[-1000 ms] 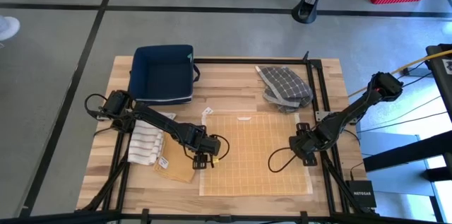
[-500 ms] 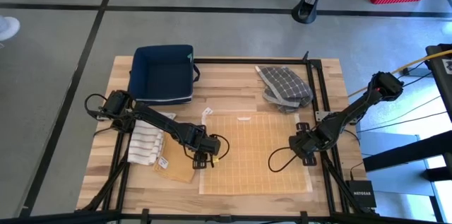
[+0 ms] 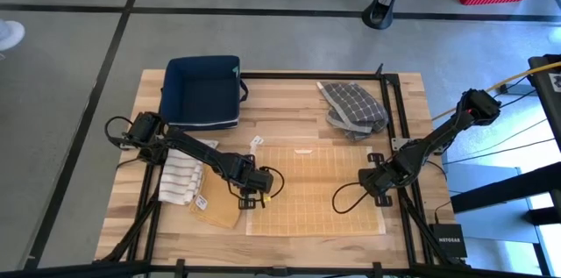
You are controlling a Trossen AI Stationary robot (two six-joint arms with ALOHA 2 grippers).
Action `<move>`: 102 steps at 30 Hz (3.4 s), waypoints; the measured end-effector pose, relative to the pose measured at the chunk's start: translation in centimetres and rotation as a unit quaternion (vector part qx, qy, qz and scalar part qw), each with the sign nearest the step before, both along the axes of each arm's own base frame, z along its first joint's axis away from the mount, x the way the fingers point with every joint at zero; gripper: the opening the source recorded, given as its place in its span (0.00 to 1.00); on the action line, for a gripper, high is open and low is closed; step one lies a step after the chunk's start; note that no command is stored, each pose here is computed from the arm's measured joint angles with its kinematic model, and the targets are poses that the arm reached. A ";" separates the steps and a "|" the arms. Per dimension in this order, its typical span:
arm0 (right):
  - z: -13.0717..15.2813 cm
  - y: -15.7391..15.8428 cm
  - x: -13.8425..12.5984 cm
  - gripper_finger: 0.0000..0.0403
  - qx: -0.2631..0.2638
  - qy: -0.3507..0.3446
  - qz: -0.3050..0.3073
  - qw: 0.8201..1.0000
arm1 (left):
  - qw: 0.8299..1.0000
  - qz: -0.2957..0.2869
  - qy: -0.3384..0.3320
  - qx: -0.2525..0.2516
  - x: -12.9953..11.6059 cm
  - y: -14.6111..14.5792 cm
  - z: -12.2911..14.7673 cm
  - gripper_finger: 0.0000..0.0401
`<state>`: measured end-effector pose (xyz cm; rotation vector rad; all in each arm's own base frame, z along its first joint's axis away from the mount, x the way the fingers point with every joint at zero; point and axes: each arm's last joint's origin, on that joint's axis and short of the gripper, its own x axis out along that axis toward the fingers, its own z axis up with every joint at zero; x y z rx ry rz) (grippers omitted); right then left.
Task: Fold towel
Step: Fold the orange pattern towel
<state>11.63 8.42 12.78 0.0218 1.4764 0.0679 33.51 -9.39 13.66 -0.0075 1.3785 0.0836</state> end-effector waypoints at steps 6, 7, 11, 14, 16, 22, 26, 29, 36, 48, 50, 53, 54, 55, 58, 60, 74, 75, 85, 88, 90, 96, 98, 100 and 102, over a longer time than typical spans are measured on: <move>0.0 0.0 0.0 0.02 -0.005 -0.003 0.000 1.000 | 1.000 -0.002 -0.008 0.006 0.1 0.0 0.0 0.01; 0.0 0.0 0.0 0.02 -0.007 -0.004 -0.001 1.000 | 1.000 -0.002 -0.010 0.008 0.2 0.0 0.0 0.01; 0.3 0.1 0.2 0.01 -0.008 -0.002 -0.013 1.000 | 1.000 0.000 -0.014 0.016 0.5 0.0 0.4 0.01; 1.2 0.2 0.6 0.01 -0.028 -0.009 -0.018 0.999 | 0.999 -0.006 -0.009 0.040 0.7 -0.1 1.0 0.01; 2.2 0.5 1.0 0.01 -0.031 -0.018 -0.019 0.999 | 0.998 -0.011 -0.008 0.054 0.9 -0.3 1.5 0.00; 4.9 1.0 1.9 0.01 -0.045 -0.030 -0.029 0.998 | 0.996 -0.018 -0.005 0.085 1.1 -1.0 3.2 0.00; 6.3 1.1 2.2 0.00 -0.055 -0.036 -0.033 0.997 | 0.994 -0.034 -0.017 0.105 1.0 -1.8 4.4 0.00; 7.4 1.3 2.5 0.00 -0.051 -0.045 -0.036 0.997 | 0.993 -0.037 -0.034 0.109 0.8 -2.1 5.7 0.00; 9.8 2.3 2.1 0.00 -0.054 -0.068 -0.043 0.995 | 0.989 -0.018 -0.090 0.115 -1.3 -2.1 10.3 0.00; 14.7 2.5 0.3 0.00 -0.149 -0.129 -0.076 0.977 | 0.978 0.010 -0.163 0.130 -5.1 0.9 16.9 0.00; 15.8 2.2 0.1 0.00 -0.169 -0.144 -0.082 0.972 | 0.976 0.012 -0.171 0.133 -5.4 1.5 17.5 0.00; 17.2 1.6 -0.2 0.00 -0.198 -0.166 -0.098 0.961 | 0.974 0.030 -0.177 0.140 -5.6 2.5 18.0 0.00; 17.5 1.4 -0.2 0.00 -0.203 -0.172 -0.105 0.958 | 0.974 0.033 -0.173 0.142 -5.6 2.8 18.0 0.00; 17.6 1.3 -0.3 0.00 -0.203 -0.177 -0.110 0.957 | 0.975 0.036 -0.167 0.145 -5.6 3.0 18.0 0.00; 17.8 1.1 -0.6 0.00 -0.195 -0.179 -0.113 0.958 | 0.974 0.044 -0.162 0.151 -5.5 3.8 18.0 0.00; 18.0 0.9 -0.7 0.00 -0.192 -0.182 -0.113 0.958 | 0.973 0.047 -0.164 0.155 -5.3 4.3 18.0 0.00; 19.7 -2.7 -1.6 0.00 -0.220 -0.263 -0.162 0.925 | 0.935 0.051 -0.191 0.294 -4.3 6.5 18.7 0.00; 19.6 -2.3 -1.4 0.00 -0.220 -0.255 -0.153 0.929 | 0.932 0.037 -0.194 0.305 -4.4 5.5 18.7 0.00; 8.9 4.1 0.2 0.00 -0.237 -0.116 -0.037 0.964 | 0.940 -0.014 -0.206 0.271 -7.9 -5.0 8.7 0.00; 6.2 6.6 0.3 0.00 -0.174 -0.101 -0.018 0.979 | 0.954 -0.043 -0.189 0.227 -8.8 -7.4 5.3 0.00; 5.4 8.1 0.5 0.00 -0.148 -0.103 -0.010 0.984 | 0.961 -0.060 -0.176 0.204 -9.2 -8.6 4.0 0.00; 4.7 11.6 1.4 0.00 -0.067 -0.129 -0.011 0.989 | 0.979 -0.050 -0.163 0.111 -9.6 -10.7 2.8 0.00; 4.3 12.5 1.7 0.00 -0.031 -0.126 -0.012 0.991 | 0.985 -0.049 -0.148 0.076 -9.6 -11.0 2.7 0.00; 4.0 13.2 2.0 0.00 0.005 -0.114 -0.016 0.993 | 0.989 -0.048 -0.131 0.046 -9.7 -11.2 2.7 0.00; 3.8 13.6 2.2 0.00 0.028 -0.102 -0.027 0.994 | 0.992 -0.052 -0.112 0.018 -9.7 -11.3 2.7 0.00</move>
